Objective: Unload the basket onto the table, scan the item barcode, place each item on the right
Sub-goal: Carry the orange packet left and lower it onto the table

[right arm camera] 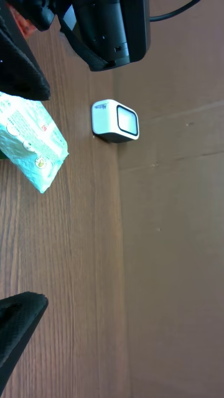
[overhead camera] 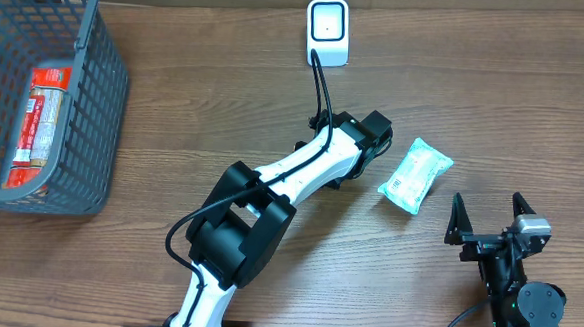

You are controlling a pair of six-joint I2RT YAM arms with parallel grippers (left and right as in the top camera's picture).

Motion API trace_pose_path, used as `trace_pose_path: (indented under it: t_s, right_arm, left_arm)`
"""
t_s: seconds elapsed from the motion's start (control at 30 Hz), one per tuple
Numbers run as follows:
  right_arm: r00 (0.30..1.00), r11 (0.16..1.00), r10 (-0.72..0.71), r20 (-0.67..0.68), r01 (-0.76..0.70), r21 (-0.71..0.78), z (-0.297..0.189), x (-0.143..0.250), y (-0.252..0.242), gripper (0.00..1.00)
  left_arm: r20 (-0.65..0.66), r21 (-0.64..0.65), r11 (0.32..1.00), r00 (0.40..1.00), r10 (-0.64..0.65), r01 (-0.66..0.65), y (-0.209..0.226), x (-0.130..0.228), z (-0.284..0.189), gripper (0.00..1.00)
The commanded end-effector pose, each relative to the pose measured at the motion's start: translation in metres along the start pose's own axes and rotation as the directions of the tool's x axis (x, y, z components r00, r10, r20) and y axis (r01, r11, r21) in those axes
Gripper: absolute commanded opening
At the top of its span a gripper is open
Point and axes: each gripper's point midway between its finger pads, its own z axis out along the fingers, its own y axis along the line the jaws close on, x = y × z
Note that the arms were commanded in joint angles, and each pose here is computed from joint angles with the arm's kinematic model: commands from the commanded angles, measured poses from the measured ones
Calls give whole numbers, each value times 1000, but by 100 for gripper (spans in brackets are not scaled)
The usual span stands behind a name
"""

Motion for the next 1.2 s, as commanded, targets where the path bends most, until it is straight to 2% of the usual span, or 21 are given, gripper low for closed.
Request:
trace_pose_path:
  t_s: [0.0,0.3,0.37,0.47,0.67,0.8,0.9,0.97,1.17]
  right_arm:
    - [1000,1000,-1,3,1,5,0,2,-1,100]
    - [1000,1000,-2,3,2,5,0,2,-1,100]
    - [1000,1000,-2,3,2,5,0,2,-1,100]
    - [1000,1000,-2,3,2,5,0,2,-1,100]
    - [1000,1000,-2,3,2,5,0,2,-1,100]
    - [1000,1000,-2,3,2,5,0,2,-1,100]
    - [1000,1000,-2,3,2,5,0,2,-1,100]
    - [1000,1000,-2,3,2,5,0,2,-1,100]
    - [1000,1000,-2,3,2,5,0,2,-1,100]
  left_arm:
    - [22,6,1000,999,-31,31,5,-3,-7,15]
    - [8,31,999,999,-35,35,0,-1,-7,26]
    - [7,31,999,999,-34,34,1,-1,-7,30]
    - [8,32,999,999,-36,36,0,-2,-8,42]
    - [13,36,999,999,-42,41,1,-5,-11,48]
    - [14,44,997,998,-61,60,6,-13,-17,63]
    - [-19,96,991,996,-90,91,7,-19,-21,72]
    - [-66,168,980,993,-101,110,2,-20,-21,82]
    - [-179,410,910,984,13,63,-15,-15,-18,81]
